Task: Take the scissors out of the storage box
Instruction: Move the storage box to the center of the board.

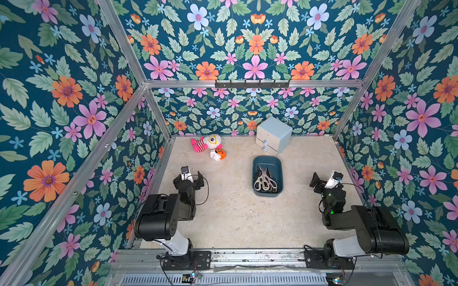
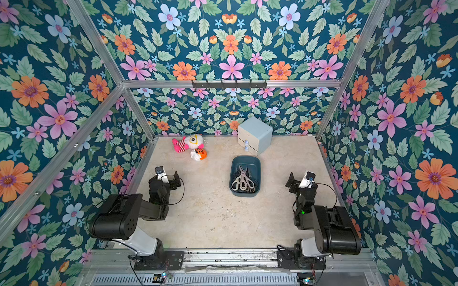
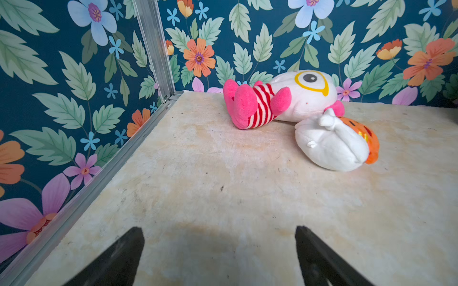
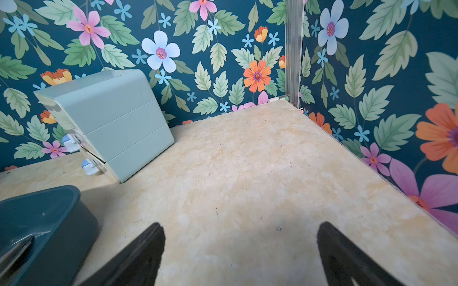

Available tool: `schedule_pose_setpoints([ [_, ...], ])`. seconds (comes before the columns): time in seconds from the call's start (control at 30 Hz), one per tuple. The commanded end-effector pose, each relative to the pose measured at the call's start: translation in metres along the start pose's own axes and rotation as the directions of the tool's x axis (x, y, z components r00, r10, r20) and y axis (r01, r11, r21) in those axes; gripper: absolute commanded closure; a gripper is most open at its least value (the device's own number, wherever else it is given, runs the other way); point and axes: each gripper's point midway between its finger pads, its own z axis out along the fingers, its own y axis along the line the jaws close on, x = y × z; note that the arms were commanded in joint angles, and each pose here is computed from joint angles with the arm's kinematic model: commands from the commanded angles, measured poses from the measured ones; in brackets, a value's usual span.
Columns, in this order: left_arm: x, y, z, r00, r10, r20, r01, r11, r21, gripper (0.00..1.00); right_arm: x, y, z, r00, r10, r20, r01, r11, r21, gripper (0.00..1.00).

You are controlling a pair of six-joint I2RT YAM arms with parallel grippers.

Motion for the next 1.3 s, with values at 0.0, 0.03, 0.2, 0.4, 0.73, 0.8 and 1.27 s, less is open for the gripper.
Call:
schedule_pose_setpoints([
  [0.0,-0.006,0.0,0.0,1.0,-0.001,0.024,0.001,1.0,-0.001,0.01,-0.012,0.001,0.0,0.999,-0.003,0.05,0.004,1.0,-0.002,0.01],
  [0.03,-0.006,0.001,0.0,1.0,-0.001,0.023,0.001,1.0,-0.001,0.01,-0.013,0.001,0.0,0.999,-0.003,0.051,0.003,1.0,-0.002,0.01],
  [0.2,-0.006,0.001,0.0,1.0,-0.001,0.023,0.002,1.0,-0.001,0.01,-0.012,0.001,0.0,0.999,-0.002,0.049,0.003,1.0,-0.002,0.01],
  [0.4,-0.008,0.0,0.0,1.0,-0.003,0.028,0.003,1.0,0.0,0.01,-0.013,0.001,0.0,0.999,-0.002,0.051,0.002,1.0,-0.002,0.01],
  [0.73,-0.007,0.0,0.0,1.0,-0.003,0.029,0.003,1.0,0.0,0.01,-0.012,0.006,0.0,0.999,-0.011,0.047,0.012,1.0,-0.027,0.01],
  [0.8,-0.013,0.004,-0.001,0.999,-0.004,0.048,0.005,1.0,-0.022,0.01,-0.015,0.008,-0.004,0.998,-0.024,0.066,0.026,0.999,-0.032,0.01],
  [1.27,-0.063,-0.078,0.002,0.939,-0.201,-0.28,0.206,0.978,-0.01,0.01,-0.067,0.018,0.016,0.96,0.231,-0.159,-0.222,0.972,0.072,0.01],
])
